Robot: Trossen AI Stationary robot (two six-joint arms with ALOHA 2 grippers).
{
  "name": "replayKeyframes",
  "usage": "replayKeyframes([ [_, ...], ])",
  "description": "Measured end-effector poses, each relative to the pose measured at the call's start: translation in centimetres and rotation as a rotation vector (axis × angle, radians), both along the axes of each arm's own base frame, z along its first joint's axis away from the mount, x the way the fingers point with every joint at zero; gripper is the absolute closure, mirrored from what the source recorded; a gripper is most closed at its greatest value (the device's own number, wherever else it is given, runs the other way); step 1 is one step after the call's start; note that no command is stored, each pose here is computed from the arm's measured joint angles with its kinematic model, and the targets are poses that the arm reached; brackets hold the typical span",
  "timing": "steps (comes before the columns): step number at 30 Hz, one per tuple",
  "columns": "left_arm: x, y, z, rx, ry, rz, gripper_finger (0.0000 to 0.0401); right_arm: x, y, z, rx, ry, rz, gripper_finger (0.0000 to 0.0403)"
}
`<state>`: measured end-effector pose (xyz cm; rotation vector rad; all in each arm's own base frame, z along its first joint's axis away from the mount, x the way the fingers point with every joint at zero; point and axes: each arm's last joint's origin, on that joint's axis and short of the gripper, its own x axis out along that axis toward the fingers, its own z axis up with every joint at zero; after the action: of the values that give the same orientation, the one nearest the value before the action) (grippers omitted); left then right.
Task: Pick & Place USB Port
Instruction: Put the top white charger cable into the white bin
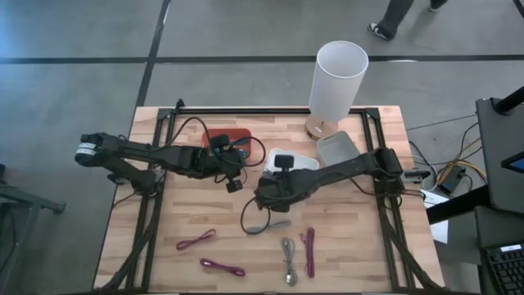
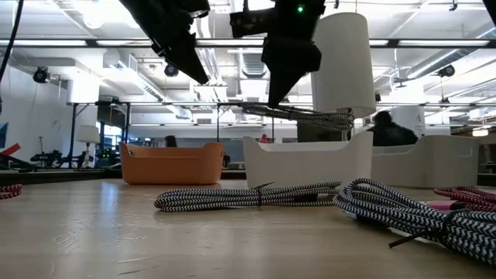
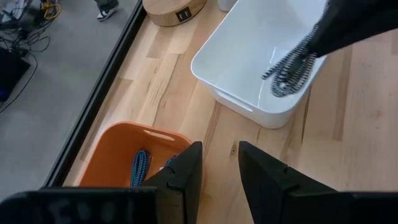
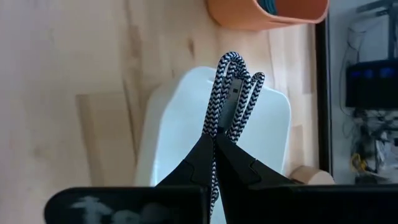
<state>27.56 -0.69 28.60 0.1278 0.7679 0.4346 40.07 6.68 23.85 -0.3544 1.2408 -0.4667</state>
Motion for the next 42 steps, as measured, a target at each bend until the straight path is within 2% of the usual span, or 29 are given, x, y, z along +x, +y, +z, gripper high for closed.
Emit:
replayKeyframes([
  [8, 0.0, 0.0, 0.0, -0.003, -0.001, 0.002, 0.0286, -0.4, -2.3, -1.8, 0.007, 0.011, -0.139, 0.0394],
  [15, 0.0, 0.0, 0.0, -0.002, -0.001, 0.002, 0.0286, -1.3, -3.4, -3.9, 0.028, 0.059, -0.212, 0.0394],
  [25, 0.0, 0.0, 0.0, -0.001, 0.000, 0.001, 0.0286, -1.1, -3.7, -4.4, 0.038, 0.037, -0.215, 0.0394],
  [36, 0.0, 0.0, 0.0, -0.002, -0.001, 0.003, 0.0286, -0.8, -4.2, -5.7, 0.159, -0.003, -0.224, 0.0394],
  [42, 0.0, 0.0, 0.0, -0.002, -0.001, 0.003, 0.0286, -0.7, -4.3, -5.9, 0.142, -0.018, -0.227, 0.0394],
])
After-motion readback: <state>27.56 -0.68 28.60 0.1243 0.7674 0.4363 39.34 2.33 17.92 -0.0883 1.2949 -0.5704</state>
